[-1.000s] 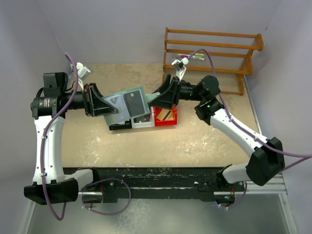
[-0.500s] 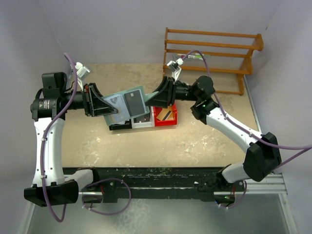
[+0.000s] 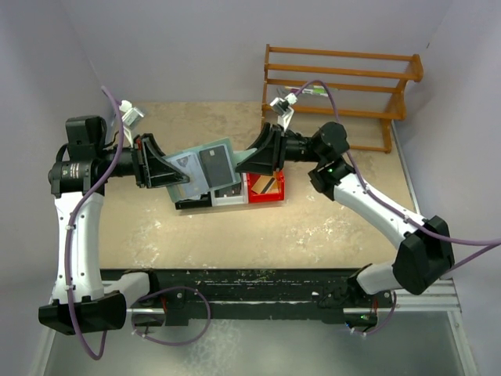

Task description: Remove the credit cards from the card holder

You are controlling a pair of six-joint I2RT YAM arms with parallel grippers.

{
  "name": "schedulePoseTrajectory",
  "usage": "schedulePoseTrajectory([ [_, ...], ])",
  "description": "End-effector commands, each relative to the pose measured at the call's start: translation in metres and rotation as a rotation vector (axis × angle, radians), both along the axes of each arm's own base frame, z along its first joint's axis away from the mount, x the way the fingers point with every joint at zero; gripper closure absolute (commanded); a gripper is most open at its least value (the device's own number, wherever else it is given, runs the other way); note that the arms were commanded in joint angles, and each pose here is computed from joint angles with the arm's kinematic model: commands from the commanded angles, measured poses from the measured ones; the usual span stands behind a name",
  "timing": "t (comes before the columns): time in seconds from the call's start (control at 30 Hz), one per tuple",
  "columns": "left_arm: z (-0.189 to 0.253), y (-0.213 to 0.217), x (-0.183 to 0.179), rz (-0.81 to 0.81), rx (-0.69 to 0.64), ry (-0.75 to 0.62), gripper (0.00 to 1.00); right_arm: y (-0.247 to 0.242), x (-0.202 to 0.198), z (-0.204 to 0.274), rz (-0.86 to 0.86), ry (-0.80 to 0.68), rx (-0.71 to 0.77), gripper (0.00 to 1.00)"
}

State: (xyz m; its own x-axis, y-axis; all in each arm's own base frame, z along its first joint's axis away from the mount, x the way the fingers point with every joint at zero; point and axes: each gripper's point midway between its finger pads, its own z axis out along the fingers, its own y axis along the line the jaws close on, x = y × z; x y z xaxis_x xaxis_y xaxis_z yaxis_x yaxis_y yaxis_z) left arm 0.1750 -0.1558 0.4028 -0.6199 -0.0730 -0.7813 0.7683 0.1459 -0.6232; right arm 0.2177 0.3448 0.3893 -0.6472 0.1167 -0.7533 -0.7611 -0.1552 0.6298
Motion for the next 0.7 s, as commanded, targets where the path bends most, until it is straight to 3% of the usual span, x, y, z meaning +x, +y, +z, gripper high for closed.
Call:
schedulePoseTrajectory([
  [0.0,0.019,-0.002,-0.024,-0.116,-0.081,-0.058,0.88,-0.018,-0.024,0.046,0.025,-0.151,0.112,0.51],
  [0.33,0.019,-0.002,-0.024,-0.116,-0.079,-0.059,0.87,-0.006,-0.026,0.046,0.049,-0.112,0.138,0.55],
  [0.67,0.02,-0.002,-0.024,-0.119,-0.081,-0.058,0.87,-0.001,-0.019,0.039,0.023,-0.103,0.12,0.77],
])
